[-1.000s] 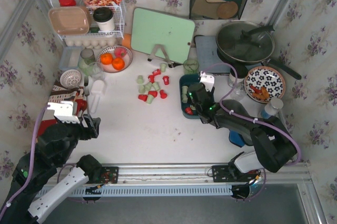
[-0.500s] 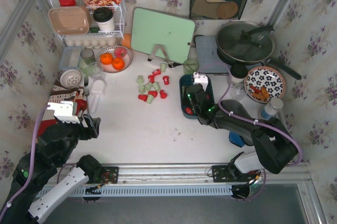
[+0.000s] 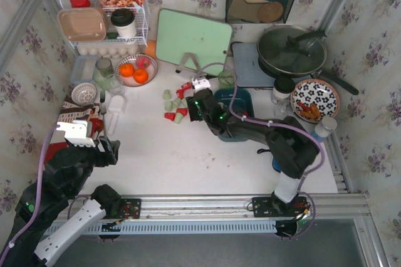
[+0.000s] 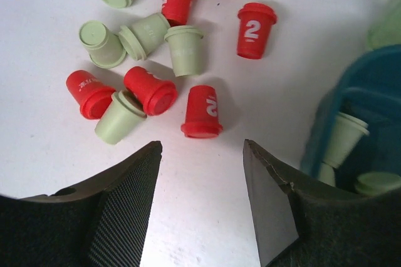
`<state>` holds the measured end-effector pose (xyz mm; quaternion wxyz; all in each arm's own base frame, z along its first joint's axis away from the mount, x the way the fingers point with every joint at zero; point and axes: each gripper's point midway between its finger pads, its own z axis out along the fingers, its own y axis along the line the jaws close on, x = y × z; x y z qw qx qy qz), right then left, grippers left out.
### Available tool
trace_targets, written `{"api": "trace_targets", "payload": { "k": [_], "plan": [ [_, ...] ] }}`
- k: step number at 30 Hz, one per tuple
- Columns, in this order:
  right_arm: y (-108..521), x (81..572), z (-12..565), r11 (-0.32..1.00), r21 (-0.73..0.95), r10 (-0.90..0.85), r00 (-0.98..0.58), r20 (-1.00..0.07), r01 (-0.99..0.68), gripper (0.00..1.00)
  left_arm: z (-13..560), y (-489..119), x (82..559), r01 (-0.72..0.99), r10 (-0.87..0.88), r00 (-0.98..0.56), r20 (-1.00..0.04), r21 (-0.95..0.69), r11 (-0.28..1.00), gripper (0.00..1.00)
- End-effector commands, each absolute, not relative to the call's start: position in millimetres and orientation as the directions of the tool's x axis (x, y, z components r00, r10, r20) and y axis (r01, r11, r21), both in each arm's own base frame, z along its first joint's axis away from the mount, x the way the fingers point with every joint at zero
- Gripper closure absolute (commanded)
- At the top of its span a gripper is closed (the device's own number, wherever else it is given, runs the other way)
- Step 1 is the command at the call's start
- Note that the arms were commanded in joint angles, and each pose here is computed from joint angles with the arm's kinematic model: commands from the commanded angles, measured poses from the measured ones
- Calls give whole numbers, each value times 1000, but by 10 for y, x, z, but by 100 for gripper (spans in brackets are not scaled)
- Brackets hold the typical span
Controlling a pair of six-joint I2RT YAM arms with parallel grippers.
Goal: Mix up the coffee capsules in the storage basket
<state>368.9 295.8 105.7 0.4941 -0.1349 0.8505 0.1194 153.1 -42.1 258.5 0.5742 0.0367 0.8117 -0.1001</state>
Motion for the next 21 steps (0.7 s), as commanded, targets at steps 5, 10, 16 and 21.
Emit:
{"api": "trace_targets", "payload": {
  "k": [5, 10, 16, 21],
  "plan": [
    [3233, 3921, 681, 924, 18, -200, -523, -829, -382, 39, 2643, -449, 1563, 188, -57, -314, -948, -121, 975, 27],
    [3301, 4024, 553, 920, -13, -234, -522, -821, -392, 39, 2641, -462, 1570, 193, -53, -315, -948, -118, 974, 27],
    [3277, 4045, 367, 926, -39, -254, -544, -800, -376, 41, 2644, -462, 1570, 193, -55, -313, -948, -120, 974, 27],
    [3218, 4021, 217, 933, -51, -260, -570, -779, -356, 46, 2641, -470, 1573, 195, -56, -315, -948, -122, 973, 27]
  ]
}}
